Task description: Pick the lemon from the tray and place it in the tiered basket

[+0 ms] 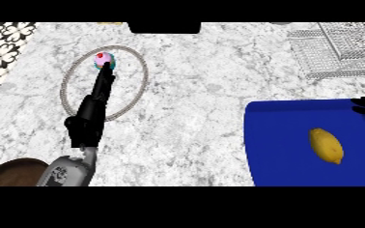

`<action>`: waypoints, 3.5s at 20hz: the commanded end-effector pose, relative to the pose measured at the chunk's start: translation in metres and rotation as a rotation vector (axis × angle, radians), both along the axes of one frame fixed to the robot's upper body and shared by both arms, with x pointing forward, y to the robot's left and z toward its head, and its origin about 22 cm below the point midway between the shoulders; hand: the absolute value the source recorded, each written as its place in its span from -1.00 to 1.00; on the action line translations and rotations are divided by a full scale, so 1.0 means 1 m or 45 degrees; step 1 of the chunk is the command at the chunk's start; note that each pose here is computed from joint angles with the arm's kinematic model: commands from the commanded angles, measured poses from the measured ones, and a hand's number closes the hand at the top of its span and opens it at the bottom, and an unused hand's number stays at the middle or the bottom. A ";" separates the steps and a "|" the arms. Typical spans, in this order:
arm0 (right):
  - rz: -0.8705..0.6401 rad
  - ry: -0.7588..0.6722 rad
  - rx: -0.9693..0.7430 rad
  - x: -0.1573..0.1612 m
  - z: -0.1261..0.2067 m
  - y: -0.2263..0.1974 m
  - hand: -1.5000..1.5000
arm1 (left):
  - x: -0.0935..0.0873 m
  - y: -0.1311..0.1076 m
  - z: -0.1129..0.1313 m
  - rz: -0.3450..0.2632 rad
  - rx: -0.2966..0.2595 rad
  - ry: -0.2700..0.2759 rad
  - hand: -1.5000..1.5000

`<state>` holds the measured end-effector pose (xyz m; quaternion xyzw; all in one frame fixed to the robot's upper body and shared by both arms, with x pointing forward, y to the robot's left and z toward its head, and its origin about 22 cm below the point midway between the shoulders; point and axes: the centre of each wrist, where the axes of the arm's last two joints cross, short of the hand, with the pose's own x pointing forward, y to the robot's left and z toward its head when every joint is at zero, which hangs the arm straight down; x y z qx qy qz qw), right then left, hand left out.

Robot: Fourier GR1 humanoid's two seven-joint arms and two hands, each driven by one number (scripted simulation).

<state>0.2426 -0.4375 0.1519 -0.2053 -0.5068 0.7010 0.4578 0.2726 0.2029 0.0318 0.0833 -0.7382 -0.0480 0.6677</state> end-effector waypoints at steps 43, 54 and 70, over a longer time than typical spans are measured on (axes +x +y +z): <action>0.079 0.240 0.081 0.025 -0.097 0.011 -1.00 | -0.004 -0.004 -0.002 0.000 -0.009 0.004 0.00; 0.021 0.255 0.193 0.028 -0.140 0.041 -1.00 | 0.007 0.002 -0.005 0.013 0.013 0.009 0.00; -0.622 -0.050 -0.444 0.068 -0.131 0.077 1.00 | -0.002 -0.012 -0.002 0.012 0.019 -0.016 0.00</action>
